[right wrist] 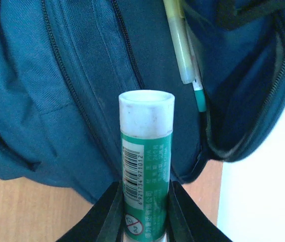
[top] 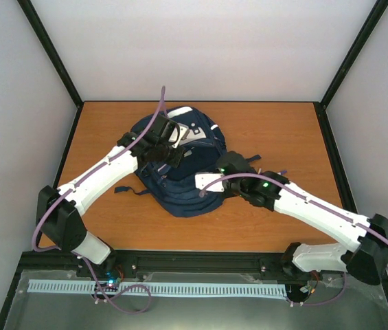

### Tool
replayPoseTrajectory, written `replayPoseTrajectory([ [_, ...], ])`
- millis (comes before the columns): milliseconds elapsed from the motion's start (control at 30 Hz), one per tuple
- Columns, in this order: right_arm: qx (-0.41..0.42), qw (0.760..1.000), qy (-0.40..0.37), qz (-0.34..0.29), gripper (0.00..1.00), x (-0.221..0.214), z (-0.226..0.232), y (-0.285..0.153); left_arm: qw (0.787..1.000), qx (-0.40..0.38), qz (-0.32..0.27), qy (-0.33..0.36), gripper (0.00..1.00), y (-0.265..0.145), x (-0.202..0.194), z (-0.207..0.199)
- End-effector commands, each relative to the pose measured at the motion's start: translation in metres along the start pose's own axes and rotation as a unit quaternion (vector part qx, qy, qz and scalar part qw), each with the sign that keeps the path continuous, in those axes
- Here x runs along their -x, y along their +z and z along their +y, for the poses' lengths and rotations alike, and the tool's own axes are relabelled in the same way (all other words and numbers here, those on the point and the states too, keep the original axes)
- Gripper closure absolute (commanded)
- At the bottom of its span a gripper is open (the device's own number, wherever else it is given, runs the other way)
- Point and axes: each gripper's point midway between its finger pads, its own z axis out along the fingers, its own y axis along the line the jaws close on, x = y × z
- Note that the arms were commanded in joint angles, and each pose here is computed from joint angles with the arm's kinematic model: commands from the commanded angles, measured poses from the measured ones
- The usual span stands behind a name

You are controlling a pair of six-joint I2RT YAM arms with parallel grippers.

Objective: Pack the student bag
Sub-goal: Place the stationery in the student bag.

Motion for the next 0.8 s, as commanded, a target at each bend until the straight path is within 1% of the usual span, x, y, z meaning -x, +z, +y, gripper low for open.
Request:
replayPoseTrajectory([
  [0, -0.063, 0.996, -0.055, 0.027, 0.91, 0.011, -0.026, 0.012, 0.997, -0.020, -0.070, -0.016, 0.98, -0.039, 0.036, -0.009],
  [167, -0.085, 0.992, -0.086, 0.023, 0.90, 0.028, -0.038, 0.030, 0.997, -0.018, -0.074, -0.015, 0.98, -0.042, 0.037, -0.009],
  [300, -0.098, 0.987, -0.120, 0.032, 0.90, 0.033, -0.042, 0.049, 0.997, -0.019, -0.077, -0.015, 0.98, -0.044, 0.038, -0.009],
  [433, -0.101, 0.985, -0.132, 0.035, 0.89, 0.039, -0.045, 0.066, 0.996, -0.022, -0.082, -0.015, 0.98, -0.048, 0.039, -0.010],
  [633, -0.115, 0.981, -0.150, 0.034, 0.83, 0.047, -0.048, 0.085, 0.996, -0.021, -0.091, -0.015, 0.98, -0.054, 0.042, -0.010],
  [667, -0.116, 0.981, -0.151, 0.035, 0.80, 0.047, -0.049, 0.088, 0.996, -0.020, -0.090, -0.014, 0.98, -0.053, 0.041, -0.010],
  [767, -0.131, 0.980, -0.146, 0.036, 0.62, 0.049, -0.053, 0.094, 0.996, -0.019, -0.090, -0.014, 0.98, -0.053, 0.041, -0.010],
])
